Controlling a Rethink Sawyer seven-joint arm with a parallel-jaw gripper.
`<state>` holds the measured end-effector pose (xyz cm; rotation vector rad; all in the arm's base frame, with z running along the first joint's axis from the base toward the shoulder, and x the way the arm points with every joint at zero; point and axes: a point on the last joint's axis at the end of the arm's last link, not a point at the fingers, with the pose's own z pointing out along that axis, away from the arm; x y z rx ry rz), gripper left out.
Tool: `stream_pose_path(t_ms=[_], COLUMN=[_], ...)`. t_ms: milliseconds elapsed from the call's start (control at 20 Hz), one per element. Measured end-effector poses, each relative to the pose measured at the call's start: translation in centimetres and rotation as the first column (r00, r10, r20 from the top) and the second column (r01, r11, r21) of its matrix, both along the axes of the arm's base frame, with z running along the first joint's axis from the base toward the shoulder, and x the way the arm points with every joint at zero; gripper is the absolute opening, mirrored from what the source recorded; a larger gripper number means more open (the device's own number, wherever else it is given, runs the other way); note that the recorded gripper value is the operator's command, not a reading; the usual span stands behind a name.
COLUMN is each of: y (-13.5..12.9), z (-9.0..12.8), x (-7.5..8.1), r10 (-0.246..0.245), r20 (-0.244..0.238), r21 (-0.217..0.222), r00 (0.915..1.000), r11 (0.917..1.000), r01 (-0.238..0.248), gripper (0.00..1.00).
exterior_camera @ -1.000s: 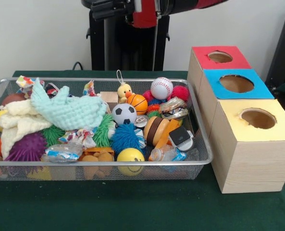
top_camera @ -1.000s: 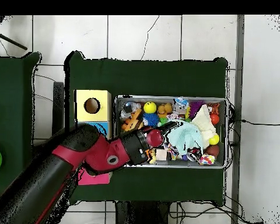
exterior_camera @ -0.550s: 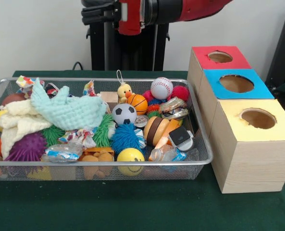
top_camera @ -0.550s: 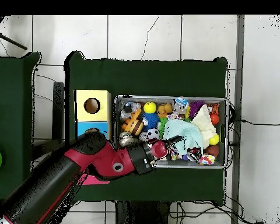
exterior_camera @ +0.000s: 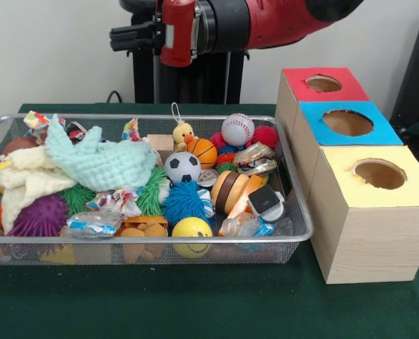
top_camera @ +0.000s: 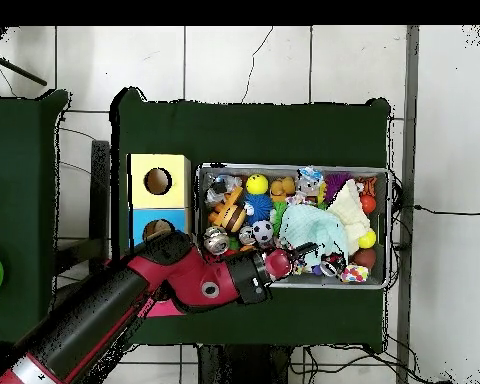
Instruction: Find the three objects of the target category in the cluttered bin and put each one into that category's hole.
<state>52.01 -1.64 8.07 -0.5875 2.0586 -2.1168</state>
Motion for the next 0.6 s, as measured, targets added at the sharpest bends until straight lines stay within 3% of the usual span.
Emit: stream_pose_path(t_ms=[600], y=[-1.0], z=[-3.9], x=[-2.3], r10=[-0.031], r20=[-0.041], r21=[-0.025], r00=[0.9987], r11=[0.9992], r01=[0.030], gripper=[0.00])
